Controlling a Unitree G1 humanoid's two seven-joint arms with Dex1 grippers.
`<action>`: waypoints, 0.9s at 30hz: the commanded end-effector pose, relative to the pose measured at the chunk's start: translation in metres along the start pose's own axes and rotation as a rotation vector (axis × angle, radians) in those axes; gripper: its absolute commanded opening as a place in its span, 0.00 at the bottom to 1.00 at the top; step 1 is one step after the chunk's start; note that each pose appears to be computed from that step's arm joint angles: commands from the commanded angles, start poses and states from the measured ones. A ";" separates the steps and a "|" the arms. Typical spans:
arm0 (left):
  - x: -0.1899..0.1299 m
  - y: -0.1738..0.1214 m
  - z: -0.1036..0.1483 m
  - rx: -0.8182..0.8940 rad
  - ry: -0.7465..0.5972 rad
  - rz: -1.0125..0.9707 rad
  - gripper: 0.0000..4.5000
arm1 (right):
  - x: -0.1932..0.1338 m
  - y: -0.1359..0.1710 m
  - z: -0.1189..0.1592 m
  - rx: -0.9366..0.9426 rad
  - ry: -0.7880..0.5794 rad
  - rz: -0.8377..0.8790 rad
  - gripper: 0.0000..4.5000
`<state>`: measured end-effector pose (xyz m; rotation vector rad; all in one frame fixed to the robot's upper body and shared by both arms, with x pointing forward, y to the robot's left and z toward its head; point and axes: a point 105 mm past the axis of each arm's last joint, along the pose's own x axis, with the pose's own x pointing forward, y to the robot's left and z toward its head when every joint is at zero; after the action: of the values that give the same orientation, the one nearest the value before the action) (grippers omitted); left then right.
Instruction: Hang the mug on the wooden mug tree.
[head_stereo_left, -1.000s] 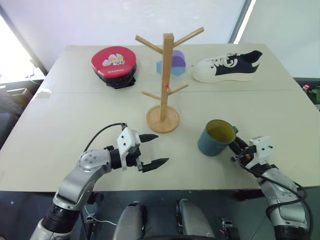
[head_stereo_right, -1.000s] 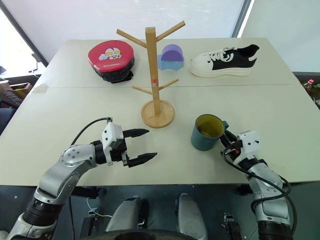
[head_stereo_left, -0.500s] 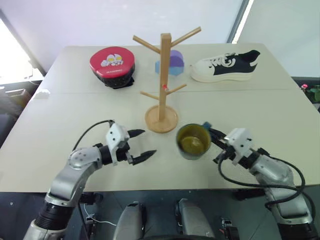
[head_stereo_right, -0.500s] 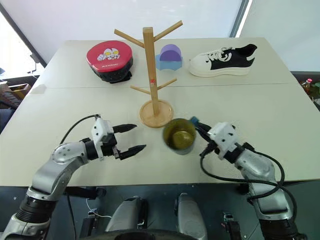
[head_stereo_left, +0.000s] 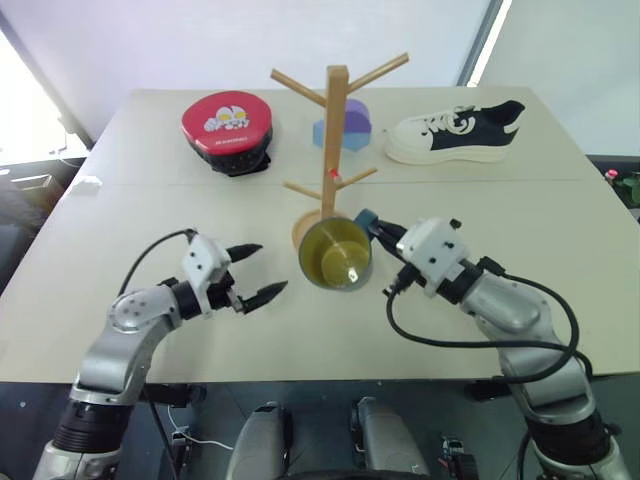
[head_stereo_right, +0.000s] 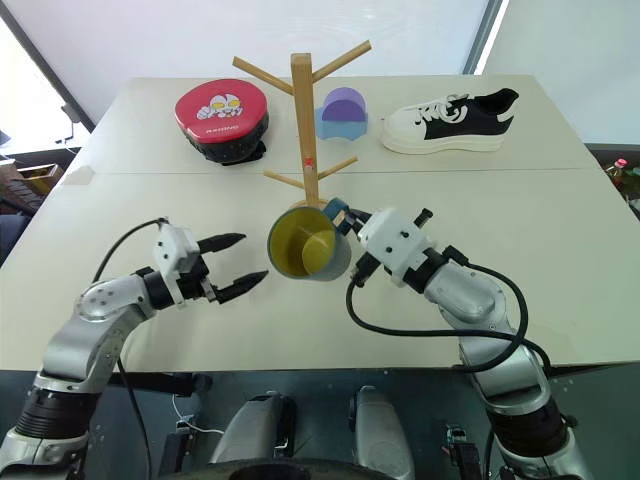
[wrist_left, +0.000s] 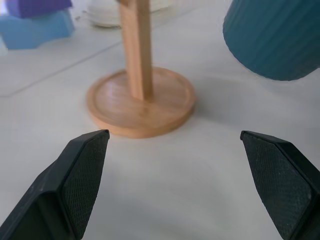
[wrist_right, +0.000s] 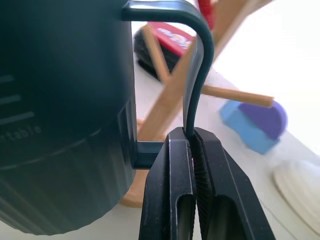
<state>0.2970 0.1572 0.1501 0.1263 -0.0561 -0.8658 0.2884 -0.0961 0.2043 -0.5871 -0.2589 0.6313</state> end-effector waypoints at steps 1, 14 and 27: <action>-0.005 0.009 0.029 0.022 -0.085 0.019 1.00 | 0.005 -0.008 0.029 -0.045 -0.076 -0.040 0.01; -0.012 0.011 0.050 0.047 -0.090 -0.024 1.00 | 0.024 -0.010 0.041 -0.069 -0.047 -0.055 0.01; -0.017 -0.001 0.079 0.025 -0.139 -0.098 1.00 | 0.045 -0.015 0.034 -0.043 0.033 -0.081 0.01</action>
<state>0.2837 0.1623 0.2098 0.0615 -0.1334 -0.9623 0.3183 -0.0650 0.2291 -0.6189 -0.2110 0.5624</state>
